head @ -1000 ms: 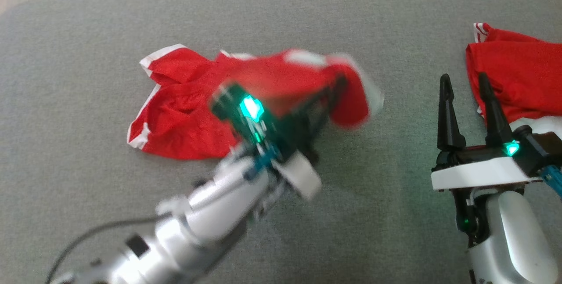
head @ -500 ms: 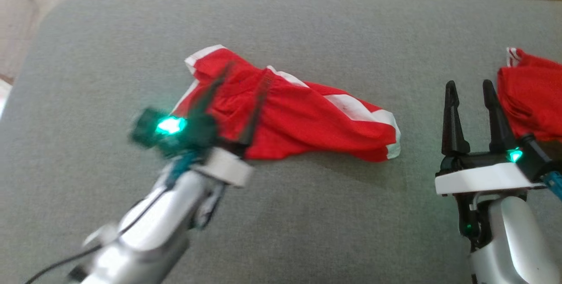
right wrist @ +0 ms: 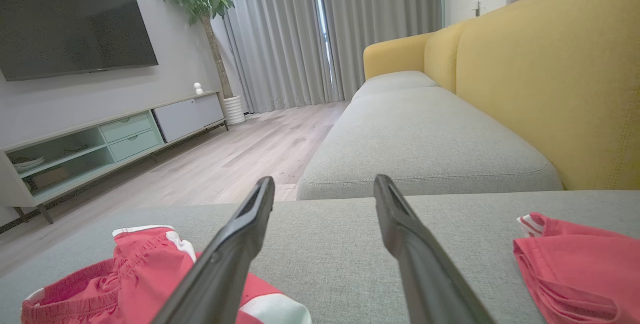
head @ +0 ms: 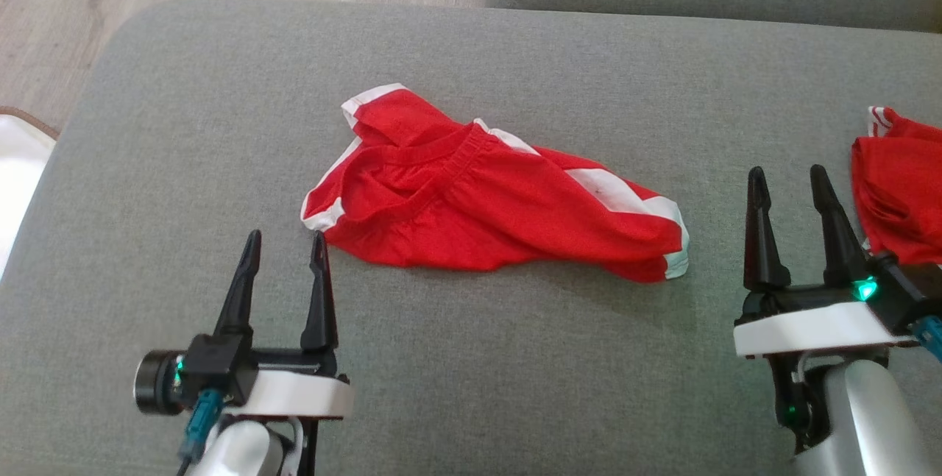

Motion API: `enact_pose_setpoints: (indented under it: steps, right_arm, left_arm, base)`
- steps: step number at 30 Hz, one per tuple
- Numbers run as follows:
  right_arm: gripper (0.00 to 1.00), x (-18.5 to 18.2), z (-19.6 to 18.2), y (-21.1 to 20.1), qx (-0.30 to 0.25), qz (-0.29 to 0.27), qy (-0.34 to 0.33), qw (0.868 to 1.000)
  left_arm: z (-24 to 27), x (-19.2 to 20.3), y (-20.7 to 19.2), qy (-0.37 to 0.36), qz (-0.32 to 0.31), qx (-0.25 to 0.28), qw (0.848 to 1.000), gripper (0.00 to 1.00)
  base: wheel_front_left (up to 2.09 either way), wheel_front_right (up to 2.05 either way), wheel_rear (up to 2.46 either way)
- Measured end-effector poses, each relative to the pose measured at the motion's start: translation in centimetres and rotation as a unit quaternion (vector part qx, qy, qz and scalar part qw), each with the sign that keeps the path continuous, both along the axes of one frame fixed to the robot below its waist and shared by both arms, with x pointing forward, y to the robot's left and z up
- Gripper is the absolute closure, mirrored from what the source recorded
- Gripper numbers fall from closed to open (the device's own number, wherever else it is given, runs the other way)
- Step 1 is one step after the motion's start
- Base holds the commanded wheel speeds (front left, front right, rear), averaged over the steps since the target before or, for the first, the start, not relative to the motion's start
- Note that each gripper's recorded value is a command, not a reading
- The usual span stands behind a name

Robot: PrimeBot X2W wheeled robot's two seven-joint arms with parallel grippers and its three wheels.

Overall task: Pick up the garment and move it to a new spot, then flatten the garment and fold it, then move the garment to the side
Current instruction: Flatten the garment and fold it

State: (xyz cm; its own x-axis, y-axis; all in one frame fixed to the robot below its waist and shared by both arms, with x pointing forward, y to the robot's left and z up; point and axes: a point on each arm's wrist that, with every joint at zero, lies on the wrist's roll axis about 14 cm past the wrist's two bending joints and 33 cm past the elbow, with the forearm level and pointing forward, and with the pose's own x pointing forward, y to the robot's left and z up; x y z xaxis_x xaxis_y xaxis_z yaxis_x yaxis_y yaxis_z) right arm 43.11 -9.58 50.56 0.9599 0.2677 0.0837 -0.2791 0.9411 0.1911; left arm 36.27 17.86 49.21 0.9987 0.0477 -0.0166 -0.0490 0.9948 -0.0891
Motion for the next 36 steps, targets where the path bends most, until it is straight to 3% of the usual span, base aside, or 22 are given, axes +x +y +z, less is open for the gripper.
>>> enact_pose_setpoints:
  steps: [7,14,22,26,31,36]
  right_arm:
    - [0.00,0.2,0.0,1.1,-0.015,0.017,0.003,1.000]
    - [0.00,0.9,0.4,8.6,-0.061,0.127,0.007,0.990]
    - [0.00,2.3,-3.5,15.8,-0.154,0.274,0.096,0.944]
    - [0.00,3.3,-6.4,17.0,-0.193,0.305,0.154,0.920]
    - [0.00,5.0,-8.8,17.5,-0.231,0.319,0.192,0.899]
    - [0.00,4.1,-11.0,19.4,-0.236,0.352,0.233,0.875]
  left_arm:
    - [1.0,0.5,-0.5,-0.023,-0.012,-0.002,1.000,0.00]
    - [-0.2,0.2,-0.9,-0.009,-0.019,-0.010,1.000,0.00]
    - [-1.0,-0.4,0.5,0.004,0.006,-0.014,1.000,0.00]
    - [-1.2,-0.8,1.6,0.009,0.025,-0.015,1.000,0.00]
    - [-1.8,-1.8,2.8,0.021,0.046,-0.013,0.999,0.00]
    - [-2.2,-2.7,4.0,0.031,0.067,-0.008,0.997,0.00]
  base:
    - [0.00,0.00,0.00]
    - [0.00,0.00,0.00]
    - [0.00,0.00,0.00]
    - [0.00,0.00,0.00]
    - [0.00,0.00,0.00]
    - [0.00,0.00,0.00]
